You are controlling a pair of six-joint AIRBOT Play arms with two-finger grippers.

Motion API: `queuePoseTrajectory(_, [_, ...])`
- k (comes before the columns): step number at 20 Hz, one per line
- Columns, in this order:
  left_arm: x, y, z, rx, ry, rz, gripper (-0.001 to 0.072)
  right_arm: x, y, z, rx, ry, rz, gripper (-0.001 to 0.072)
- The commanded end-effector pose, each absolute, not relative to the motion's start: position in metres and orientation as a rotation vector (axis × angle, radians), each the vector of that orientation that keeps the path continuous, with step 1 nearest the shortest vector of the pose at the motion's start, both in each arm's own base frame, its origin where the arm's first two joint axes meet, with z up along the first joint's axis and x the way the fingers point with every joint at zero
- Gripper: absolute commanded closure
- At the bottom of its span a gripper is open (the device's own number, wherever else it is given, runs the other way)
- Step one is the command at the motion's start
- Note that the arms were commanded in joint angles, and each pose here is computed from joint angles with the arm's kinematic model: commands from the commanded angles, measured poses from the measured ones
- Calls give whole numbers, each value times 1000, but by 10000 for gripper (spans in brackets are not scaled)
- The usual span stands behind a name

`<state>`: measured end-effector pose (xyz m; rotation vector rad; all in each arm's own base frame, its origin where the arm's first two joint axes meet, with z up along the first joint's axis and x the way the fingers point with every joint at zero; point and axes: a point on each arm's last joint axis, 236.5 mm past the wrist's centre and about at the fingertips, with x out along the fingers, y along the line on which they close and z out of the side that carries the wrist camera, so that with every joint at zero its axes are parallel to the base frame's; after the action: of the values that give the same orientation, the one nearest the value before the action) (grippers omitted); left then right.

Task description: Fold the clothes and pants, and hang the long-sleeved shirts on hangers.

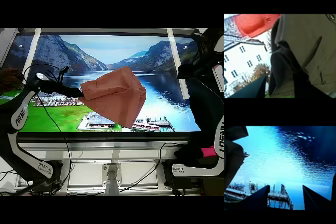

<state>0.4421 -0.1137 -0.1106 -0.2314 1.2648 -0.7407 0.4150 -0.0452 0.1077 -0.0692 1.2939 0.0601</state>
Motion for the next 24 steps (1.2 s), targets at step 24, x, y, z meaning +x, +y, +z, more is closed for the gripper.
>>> queuePoseTrajectory(24, [389,-148,-41,-256,1315,-1007,696,256,136,-86,686,1530,286,104])
